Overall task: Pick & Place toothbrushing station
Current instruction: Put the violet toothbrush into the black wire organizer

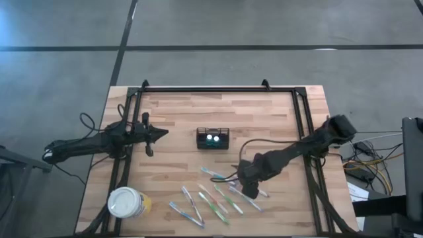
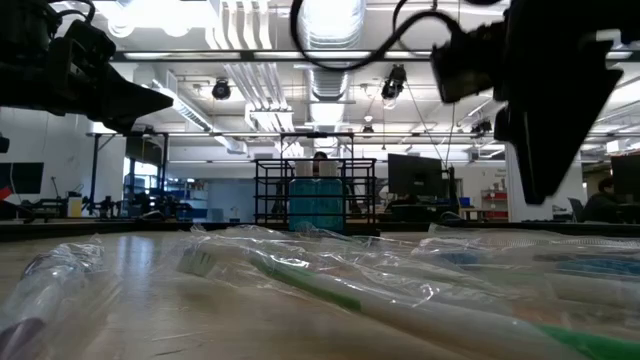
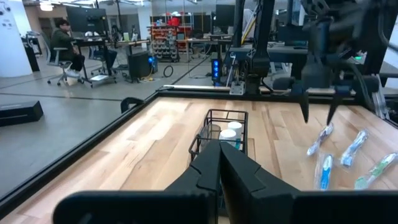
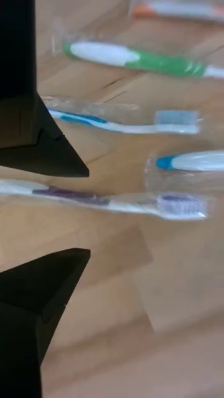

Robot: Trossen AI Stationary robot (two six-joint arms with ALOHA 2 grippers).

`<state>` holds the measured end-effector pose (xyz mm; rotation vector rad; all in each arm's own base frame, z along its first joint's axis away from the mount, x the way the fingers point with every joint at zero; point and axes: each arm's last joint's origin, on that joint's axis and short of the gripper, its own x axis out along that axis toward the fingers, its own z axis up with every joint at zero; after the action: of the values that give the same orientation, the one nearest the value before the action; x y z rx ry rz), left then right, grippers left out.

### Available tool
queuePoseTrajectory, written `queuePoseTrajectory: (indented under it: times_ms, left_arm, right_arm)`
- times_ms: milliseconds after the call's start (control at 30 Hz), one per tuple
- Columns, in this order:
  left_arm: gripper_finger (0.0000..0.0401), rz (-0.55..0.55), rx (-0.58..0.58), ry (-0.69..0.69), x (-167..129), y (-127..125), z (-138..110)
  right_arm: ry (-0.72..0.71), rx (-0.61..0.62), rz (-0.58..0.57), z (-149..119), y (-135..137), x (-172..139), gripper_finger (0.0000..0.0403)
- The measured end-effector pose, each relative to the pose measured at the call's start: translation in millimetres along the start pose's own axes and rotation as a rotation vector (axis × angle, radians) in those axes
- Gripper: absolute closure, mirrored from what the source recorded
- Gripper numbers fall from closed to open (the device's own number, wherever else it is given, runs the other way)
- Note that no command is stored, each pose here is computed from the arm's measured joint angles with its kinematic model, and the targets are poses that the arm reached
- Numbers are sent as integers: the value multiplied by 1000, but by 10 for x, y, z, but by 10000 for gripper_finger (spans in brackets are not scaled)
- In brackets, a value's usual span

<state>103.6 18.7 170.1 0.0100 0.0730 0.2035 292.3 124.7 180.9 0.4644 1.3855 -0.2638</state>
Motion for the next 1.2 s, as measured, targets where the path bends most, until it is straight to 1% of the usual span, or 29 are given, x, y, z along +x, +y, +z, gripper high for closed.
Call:
queuePoseTrajectory:
  times_ms: [200, 367, 467, 600, 700, 800, 867, 900, 967, 1033, 1133, 1200]
  left_arm:
    - [391, 0, -20, 1, 0, 0, -1]
    - [391, -1, -38, 10, 0, 0, -10]
    - [391, -2, -44, 12, 0, -1, -13]
    - [391, -2, -45, 14, 0, -1, -14]
    - [391, -2, -48, 14, 0, -1, -14]
    - [390, -2, -70, 14, 0, -1, -14]
    - [389, -10, -81, 14, 0, -3, -15]
    - [389, -19, -84, 15, 0, -6, -14]
    - [389, -21, -88, 15, 0, -7, -15]
    - [389, -21, -93, 15, 0, -6, -15]
    - [389, -21, -97, 17, 0, -7, -16]
    - [389, -21, -100, 22, 0, -7, -22]
  right_arm:
    - [81, -29, -43, 39, 56, 285, 197]
    - [88, -64, -66, 30, 34, 389, 198]
    - [82, -74, -84, 10, 1, 439, 207]
    - [90, -80, -99, -26, -47, 479, 243]
    - [95, -97, -107, -38, -67, 493, 287]
    - [88, -133, -118, -35, -70, 488, 341]
    - [75, -166, -120, -18, -69, 459, 374]
    - [67, -181, -116, -9, -68, 439, 380]
    - [57, -198, -116, 8, -78, 392, 381]
    - [8, -215, -140, 20, -93, 312, 383]
    - [-105, -236, -142, 46, -97, 58, 385]
    - [-209, -243, -139, 54, -108, -135, 385]
